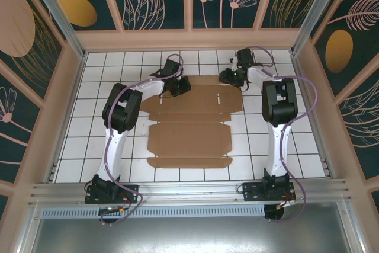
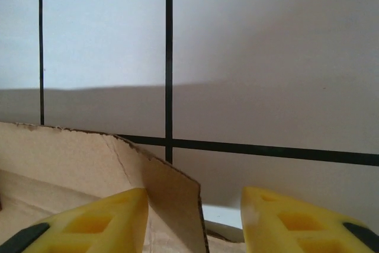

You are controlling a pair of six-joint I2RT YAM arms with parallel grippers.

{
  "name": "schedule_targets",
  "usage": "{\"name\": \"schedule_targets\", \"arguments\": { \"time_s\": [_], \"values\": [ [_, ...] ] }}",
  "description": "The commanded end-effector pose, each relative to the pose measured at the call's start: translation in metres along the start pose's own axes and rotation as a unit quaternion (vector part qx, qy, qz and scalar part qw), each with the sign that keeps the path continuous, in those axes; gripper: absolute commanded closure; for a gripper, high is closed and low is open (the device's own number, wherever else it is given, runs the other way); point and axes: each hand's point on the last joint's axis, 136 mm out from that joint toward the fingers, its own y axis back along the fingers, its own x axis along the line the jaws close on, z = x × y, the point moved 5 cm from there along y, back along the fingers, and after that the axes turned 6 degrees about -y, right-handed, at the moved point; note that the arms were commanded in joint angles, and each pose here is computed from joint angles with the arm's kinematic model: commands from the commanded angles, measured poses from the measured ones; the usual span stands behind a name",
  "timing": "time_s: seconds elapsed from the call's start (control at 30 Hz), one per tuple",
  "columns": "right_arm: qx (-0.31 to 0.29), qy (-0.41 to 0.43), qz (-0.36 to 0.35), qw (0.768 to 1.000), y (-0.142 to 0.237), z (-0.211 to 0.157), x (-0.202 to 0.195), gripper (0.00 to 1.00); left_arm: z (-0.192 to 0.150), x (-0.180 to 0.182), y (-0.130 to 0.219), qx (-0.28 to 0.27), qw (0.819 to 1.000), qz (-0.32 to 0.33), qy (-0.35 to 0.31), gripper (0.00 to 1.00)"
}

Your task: Fold the paper box

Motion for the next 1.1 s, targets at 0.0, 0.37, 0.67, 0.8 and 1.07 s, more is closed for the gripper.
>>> {"name": "schedule_targets", "arguments": {
  "time_s": [0.0, 0.37, 0.67, 0.8, 1.07],
  "values": [
    [-0.009, 0.002, 0.021, 1.000, 0.005, 0.008, 0.012, 0.63, -0.011, 0.023, -0.017, 0.018, 0.999, 0.030, 0.014, 0.98],
    [-0.047, 0.099, -0.065, 0.992, 0.011, 0.004, 0.060, 0.85, -0.009, 0.024, -0.014, 0.013, 0.999, 0.034, 0.012, 0.98],
    [-0.058, 0.185, -0.170, 0.966, -0.025, -0.016, 0.090, 0.86, -0.010, 0.025, -0.015, 0.014, 0.999, 0.035, 0.013, 0.98],
    [-0.061, 0.210, -0.178, 0.959, -0.039, -0.023, 0.104, 0.78, -0.010, 0.027, -0.016, 0.015, 0.999, 0.037, 0.014, 0.98],
    [-0.072, 0.221, -0.198, 0.952, -0.041, -0.016, 0.109, 0.74, -0.009, 0.031, -0.013, 0.013, 0.999, 0.041, 0.018, 0.98]
  ]
}}
